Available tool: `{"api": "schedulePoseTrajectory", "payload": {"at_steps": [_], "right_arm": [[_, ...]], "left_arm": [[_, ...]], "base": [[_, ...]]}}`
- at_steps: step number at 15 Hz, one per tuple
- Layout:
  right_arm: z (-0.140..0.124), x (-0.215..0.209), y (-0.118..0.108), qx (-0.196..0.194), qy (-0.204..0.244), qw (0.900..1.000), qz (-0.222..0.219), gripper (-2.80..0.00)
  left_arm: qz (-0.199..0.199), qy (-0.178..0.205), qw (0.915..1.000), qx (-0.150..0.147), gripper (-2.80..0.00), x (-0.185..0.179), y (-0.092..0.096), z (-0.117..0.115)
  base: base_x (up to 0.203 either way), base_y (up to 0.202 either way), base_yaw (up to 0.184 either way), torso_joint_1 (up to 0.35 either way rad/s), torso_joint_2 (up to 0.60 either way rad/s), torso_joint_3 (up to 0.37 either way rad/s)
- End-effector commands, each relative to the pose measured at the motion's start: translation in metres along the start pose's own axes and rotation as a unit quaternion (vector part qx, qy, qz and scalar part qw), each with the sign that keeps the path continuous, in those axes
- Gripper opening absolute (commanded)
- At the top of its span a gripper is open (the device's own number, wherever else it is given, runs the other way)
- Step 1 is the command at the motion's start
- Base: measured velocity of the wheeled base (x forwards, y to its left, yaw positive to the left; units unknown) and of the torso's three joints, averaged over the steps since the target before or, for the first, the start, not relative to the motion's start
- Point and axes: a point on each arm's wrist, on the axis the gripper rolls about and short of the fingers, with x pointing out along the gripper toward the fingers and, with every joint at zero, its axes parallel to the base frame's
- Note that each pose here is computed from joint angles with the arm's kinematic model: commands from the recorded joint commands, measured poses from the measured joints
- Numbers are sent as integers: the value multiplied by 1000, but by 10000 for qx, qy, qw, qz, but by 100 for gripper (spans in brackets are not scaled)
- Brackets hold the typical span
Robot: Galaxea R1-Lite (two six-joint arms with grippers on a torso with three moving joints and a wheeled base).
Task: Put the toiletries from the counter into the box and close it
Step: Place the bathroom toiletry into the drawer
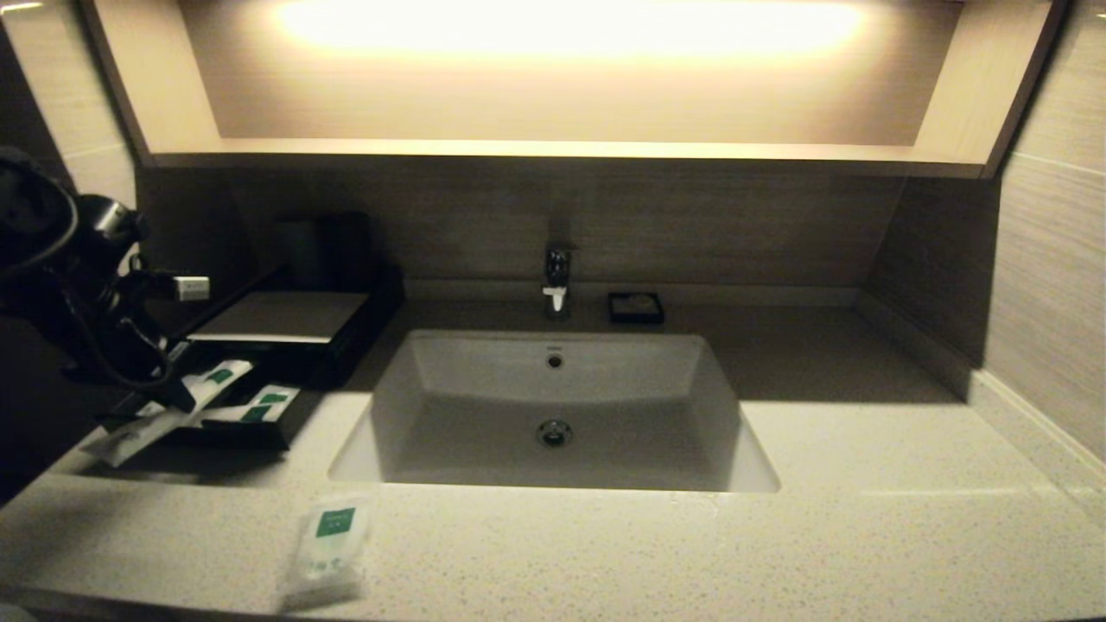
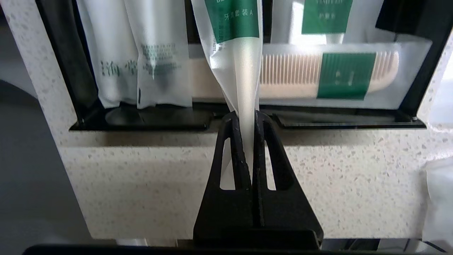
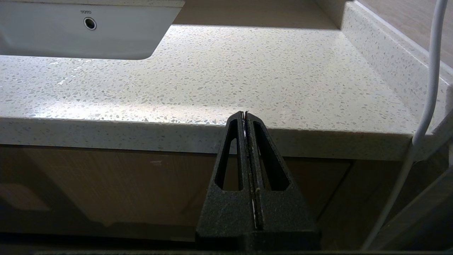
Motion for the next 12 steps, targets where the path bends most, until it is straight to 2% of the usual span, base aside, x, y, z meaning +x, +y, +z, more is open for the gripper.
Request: {"api": "schedulePoseTrajectory", "payload": {"at_steps": [1,6,12], "right_arm": [[0,0,0,-4,4,10000,3,-280],[0,0,0,-4,5,10000,3,-280],[0,0,0,-4,11,10000,4,-280]], "left_arm": [[-32,21,10000,54,-280,4,-2,2],[-27,-99,9999,108,-280,12,-8,11],[33,-287,9996,24,-280,21,-7,19]], "base": [[0,0,0,0,0,0],[0,0,0,0,0,0],[0,0,0,0,0,0]]}}
